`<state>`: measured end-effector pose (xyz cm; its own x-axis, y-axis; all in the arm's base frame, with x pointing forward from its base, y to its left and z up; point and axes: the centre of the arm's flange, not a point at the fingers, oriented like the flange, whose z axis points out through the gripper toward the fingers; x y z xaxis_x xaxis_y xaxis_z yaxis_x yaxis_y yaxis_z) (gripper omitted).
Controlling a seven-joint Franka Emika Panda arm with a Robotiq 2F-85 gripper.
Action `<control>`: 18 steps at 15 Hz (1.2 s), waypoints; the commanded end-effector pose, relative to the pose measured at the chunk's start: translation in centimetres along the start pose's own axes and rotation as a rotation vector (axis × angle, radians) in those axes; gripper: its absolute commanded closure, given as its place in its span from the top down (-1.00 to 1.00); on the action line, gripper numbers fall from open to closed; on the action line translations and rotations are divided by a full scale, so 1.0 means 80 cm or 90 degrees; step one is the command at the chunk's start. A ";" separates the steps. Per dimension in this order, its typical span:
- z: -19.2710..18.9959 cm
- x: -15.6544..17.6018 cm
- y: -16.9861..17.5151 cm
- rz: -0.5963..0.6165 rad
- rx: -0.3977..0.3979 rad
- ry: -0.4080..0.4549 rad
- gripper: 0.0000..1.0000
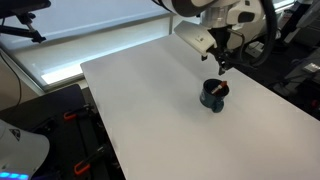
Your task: Remove the marker from the mug
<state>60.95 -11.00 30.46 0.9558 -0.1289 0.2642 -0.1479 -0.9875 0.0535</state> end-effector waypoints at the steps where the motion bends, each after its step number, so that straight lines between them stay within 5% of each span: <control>1: 0.026 0.008 -0.007 0.014 -0.011 0.017 1.00; 6: 0.056 0.018 -0.002 0.025 -0.015 0.028 0.52; 11: 0.087 0.036 0.002 0.013 -0.009 0.060 0.64; 17: 0.131 0.051 0.011 0.016 -0.015 0.051 0.56; 18: 0.137 0.053 0.013 0.018 -0.017 0.047 0.43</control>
<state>65.94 -12.84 22.08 0.9338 -0.1408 0.3288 -0.1738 -0.9821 0.0729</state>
